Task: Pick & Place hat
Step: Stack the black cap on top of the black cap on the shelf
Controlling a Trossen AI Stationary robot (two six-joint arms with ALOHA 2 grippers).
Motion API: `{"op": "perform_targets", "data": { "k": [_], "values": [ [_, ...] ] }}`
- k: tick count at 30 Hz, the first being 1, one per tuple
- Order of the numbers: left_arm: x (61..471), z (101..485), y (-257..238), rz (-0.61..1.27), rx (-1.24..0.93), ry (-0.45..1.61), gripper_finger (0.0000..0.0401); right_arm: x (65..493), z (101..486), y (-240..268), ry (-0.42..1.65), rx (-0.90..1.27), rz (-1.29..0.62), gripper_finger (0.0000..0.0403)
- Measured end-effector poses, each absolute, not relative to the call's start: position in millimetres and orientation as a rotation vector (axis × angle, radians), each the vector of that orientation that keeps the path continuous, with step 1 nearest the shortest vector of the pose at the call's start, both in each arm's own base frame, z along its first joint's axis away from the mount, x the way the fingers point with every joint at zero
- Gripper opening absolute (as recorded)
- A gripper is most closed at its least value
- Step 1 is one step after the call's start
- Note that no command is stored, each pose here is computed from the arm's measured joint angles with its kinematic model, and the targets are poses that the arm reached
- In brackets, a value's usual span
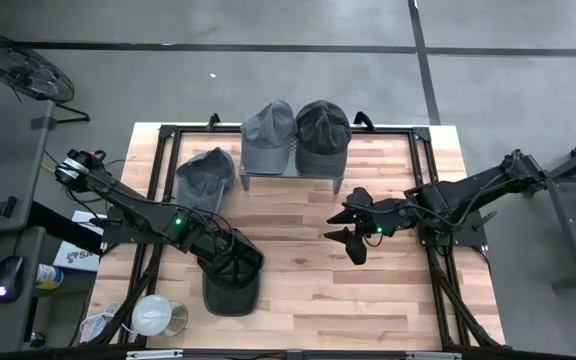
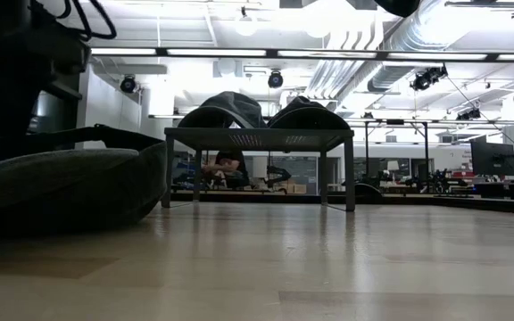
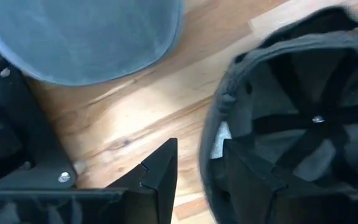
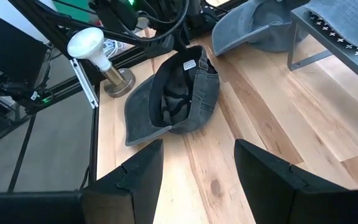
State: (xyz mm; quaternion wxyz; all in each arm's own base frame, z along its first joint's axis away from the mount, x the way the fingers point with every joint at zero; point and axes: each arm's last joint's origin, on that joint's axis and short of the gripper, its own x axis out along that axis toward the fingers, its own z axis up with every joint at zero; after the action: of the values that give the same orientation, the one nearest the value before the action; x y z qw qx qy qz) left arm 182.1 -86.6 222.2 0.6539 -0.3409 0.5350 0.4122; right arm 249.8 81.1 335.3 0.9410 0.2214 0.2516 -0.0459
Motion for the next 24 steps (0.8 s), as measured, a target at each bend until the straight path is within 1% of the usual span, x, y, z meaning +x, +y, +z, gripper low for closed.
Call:
{"op": "perform_targets", "data": {
  "k": [10, 24],
  "values": [
    [183, 197, -89, 0.863, -0.845, 1.223, 0.0124, 250, 335, 82, 0.527, 0.461, -0.061, 0.0191],
    [181, 200, -85, 0.852, -0.837, 1.241, 0.0124, 251, 335, 76, 0.521, 0.466, -0.087, 0.0191]
  ]
}}
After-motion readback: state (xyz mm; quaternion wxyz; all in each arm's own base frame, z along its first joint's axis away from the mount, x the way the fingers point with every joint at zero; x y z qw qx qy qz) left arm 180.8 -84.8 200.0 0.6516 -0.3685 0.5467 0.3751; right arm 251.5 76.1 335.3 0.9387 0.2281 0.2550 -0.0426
